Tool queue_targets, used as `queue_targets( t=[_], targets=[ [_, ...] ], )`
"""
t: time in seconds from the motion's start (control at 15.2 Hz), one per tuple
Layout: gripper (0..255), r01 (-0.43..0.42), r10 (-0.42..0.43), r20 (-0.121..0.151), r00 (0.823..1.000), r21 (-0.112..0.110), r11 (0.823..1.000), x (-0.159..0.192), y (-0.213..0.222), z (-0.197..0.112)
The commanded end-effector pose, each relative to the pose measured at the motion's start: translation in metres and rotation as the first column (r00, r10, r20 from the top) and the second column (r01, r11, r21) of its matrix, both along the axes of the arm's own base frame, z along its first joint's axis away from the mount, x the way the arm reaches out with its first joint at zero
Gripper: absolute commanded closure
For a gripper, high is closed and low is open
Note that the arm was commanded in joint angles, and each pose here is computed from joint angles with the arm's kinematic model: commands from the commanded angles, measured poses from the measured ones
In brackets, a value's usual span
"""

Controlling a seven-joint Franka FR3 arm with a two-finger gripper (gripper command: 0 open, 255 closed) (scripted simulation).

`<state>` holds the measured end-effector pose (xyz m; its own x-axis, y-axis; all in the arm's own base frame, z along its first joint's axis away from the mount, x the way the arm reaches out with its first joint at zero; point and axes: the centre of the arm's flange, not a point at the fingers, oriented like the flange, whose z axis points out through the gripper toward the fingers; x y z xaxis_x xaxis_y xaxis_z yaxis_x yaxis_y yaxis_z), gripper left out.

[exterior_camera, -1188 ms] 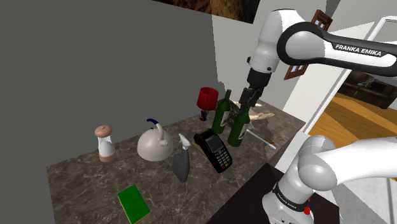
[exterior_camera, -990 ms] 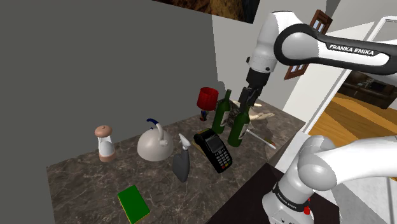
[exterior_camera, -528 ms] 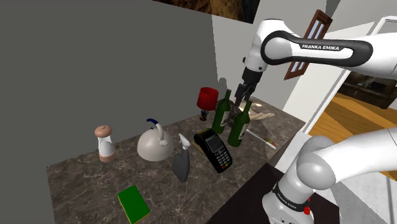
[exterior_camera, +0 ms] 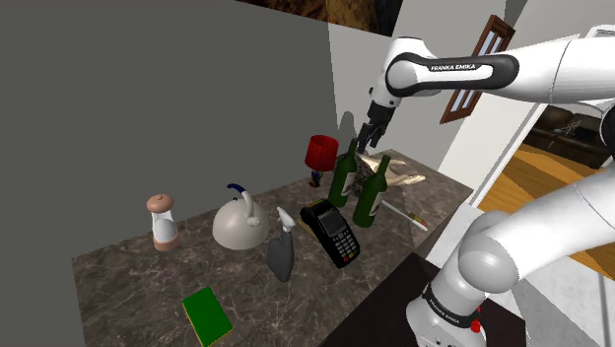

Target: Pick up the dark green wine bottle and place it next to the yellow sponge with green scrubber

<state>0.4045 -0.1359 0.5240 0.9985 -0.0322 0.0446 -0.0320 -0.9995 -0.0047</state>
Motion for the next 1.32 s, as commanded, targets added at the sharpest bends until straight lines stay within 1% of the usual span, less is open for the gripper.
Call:
queue_targets(
  t=[0.0, 0.66, 0.73, 1.19, 1.25],
  targets=[
    [0, -0.003, 0.003, 0.009, 1.0, -0.001, 1.0, 0.016, -0.02, -0.006],
    [0, -0.011, 0.011, 0.05, 0.999, 0.0, 1.0, 0.088, -0.124, -0.027],
    [0, -0.011, 0.011, 0.05, 0.999, 0.0, 1.0, 0.089, -0.125, -0.027],
    [0, -0.011, 0.011, 0.05, 0.999, 0.0, 1.0, 0.092, -0.125, -0.067],
    [0, -0.011, 0.011, 0.05, 0.999, 0.0, 1.0, 0.092, -0.125, -0.067]
  ],
)
